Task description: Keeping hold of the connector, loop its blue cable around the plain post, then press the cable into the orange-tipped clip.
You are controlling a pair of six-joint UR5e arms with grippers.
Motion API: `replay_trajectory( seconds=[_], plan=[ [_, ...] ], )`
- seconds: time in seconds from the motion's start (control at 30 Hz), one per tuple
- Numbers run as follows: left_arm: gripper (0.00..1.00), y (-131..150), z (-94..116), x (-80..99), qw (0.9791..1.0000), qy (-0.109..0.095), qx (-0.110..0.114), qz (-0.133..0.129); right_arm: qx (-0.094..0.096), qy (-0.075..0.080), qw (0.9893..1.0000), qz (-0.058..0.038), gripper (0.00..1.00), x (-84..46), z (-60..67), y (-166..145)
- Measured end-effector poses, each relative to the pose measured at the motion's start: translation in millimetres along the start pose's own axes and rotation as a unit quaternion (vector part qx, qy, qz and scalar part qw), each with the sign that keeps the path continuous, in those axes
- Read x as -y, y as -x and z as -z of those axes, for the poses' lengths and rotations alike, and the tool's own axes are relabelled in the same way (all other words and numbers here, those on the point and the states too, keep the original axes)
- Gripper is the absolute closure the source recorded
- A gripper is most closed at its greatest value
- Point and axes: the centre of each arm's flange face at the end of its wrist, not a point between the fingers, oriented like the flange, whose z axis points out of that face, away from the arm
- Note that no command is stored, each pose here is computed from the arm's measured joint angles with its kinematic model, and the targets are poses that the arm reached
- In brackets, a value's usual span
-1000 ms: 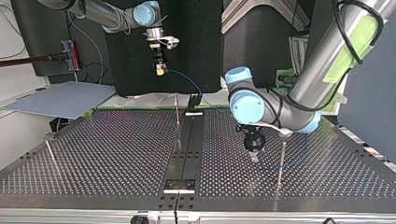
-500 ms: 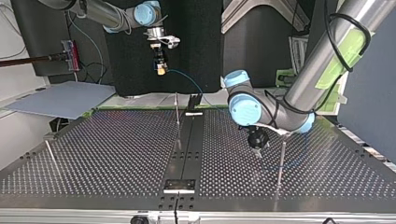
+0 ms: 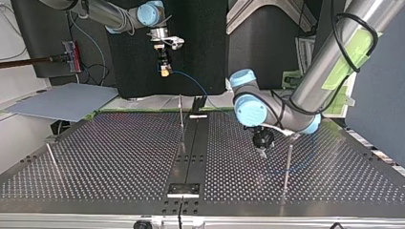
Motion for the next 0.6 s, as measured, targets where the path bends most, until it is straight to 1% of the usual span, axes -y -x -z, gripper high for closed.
replay_trajectory(
  seconds=[0.1,0.23,0.33,0.47,0.6],
  plan=[
    [0.0,-3.3,-2.8,0.6,0.9999,-0.009,0.005,0.01,0.0,0.0,1.0,0.0006,1.0,0.0,0.0,0.0],
    [0.0,-6.4,-8.6,-2.1,0.9998,-0.013,0.008,0.012,0.0,0.0,1.0,0.0008,1.0,0.2,0.1,0.1],
    [0.0,-8.7,-11.8,-4.6,0.9999,-0.008,0.005,0.01,0.0,-0.001,1.0,0.0008,1.0,0.5,0.1,0.1],
    [0.0,-13.7,-16.7,-10.5,1.0,0.006,-0.006,0.005,0.0,-0.001,1.0,0.0009,1.0,0.7,0.2,0.2],
    [0.0,-16.2,-18.9,-13.5,0.9998,0.013,-0.013,0.002,0.0,-0.001,1.0,0.0012,1.0,0.8,0.2,0.2]
  ],
)
